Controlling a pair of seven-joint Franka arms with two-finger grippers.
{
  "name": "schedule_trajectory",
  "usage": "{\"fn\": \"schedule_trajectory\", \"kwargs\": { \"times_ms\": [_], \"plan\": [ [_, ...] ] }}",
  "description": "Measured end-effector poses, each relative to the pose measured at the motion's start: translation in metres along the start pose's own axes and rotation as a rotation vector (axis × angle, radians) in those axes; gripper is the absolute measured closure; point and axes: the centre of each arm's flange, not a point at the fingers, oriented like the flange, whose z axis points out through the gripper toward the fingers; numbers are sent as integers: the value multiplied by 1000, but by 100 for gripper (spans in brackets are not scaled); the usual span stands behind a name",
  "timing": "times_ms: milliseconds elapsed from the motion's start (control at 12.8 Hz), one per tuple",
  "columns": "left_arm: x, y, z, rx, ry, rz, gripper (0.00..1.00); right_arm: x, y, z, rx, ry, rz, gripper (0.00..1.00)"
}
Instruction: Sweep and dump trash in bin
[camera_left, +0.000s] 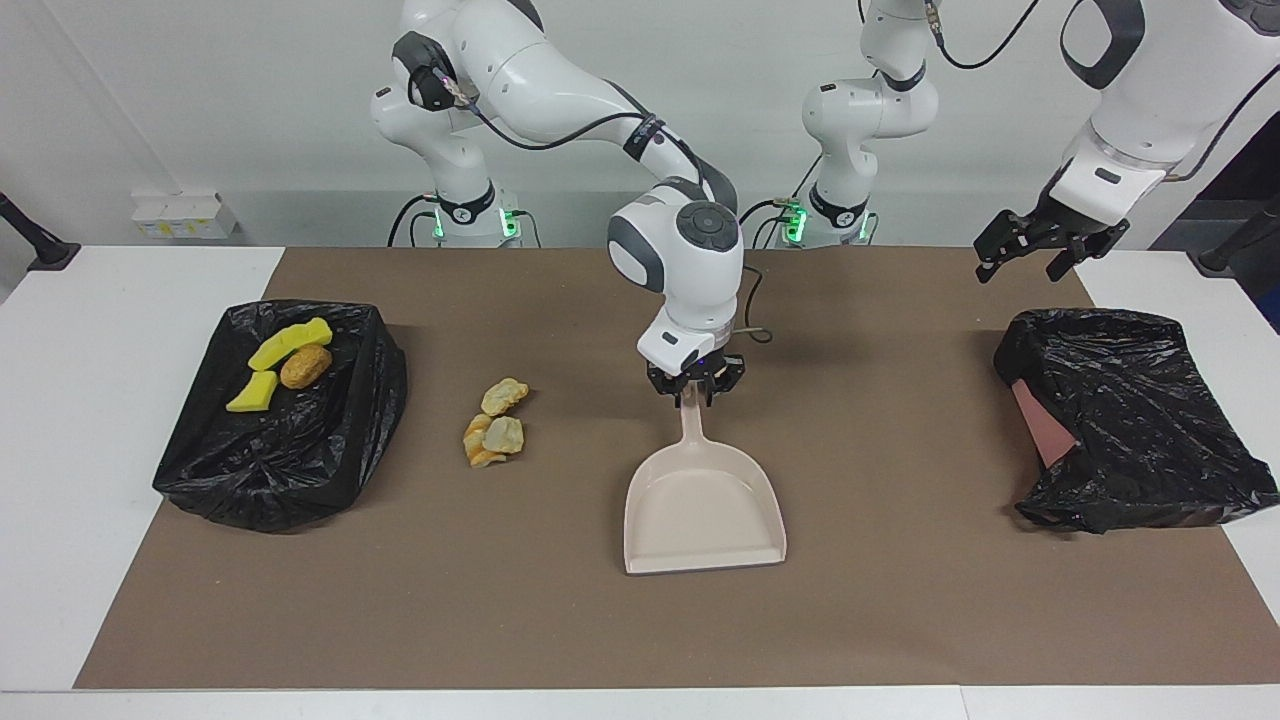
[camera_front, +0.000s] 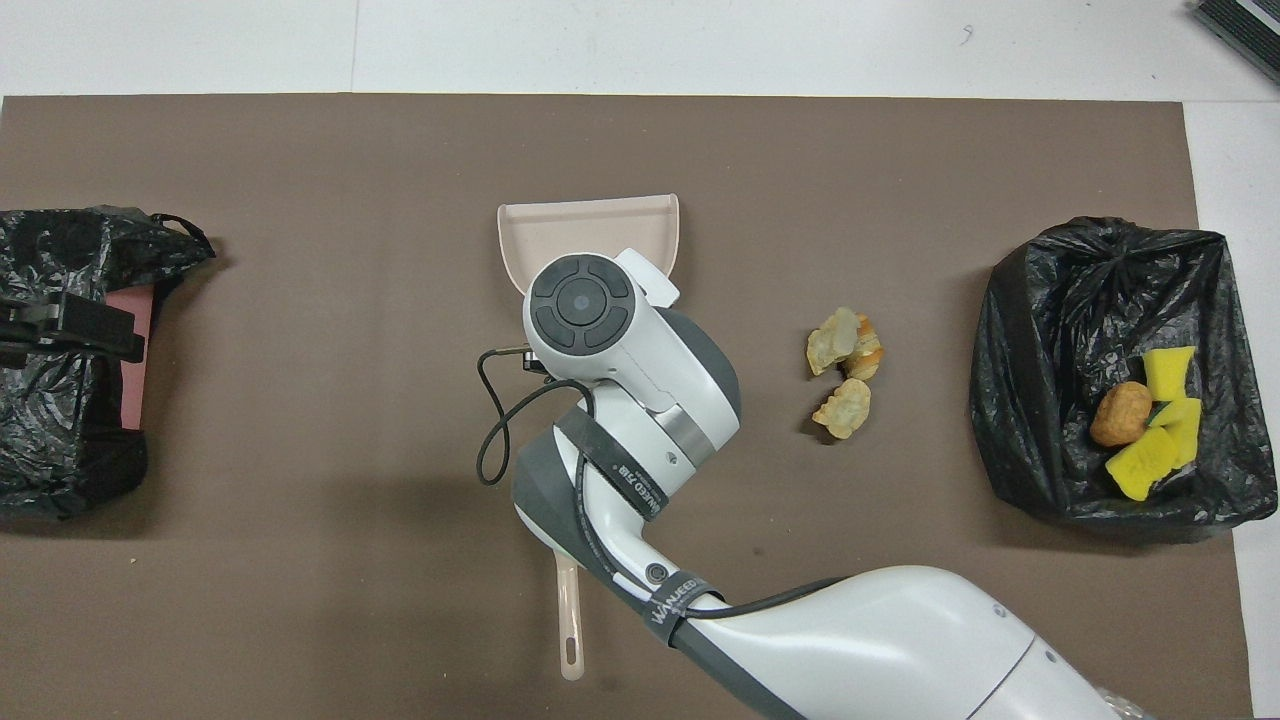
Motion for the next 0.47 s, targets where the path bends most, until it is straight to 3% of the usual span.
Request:
{"fn": "schedule_trajectory", "kwargs": {
  "times_ms": [234, 467],
  "plan": [
    [0, 0, 0, 0, 0, 0, 0, -11, -4, -13, -11, -15, -16, 1],
    [0, 0, 0, 0, 0, 0, 0, -53, -10, -30, -10, -54, -46, 0]
  ]
}}
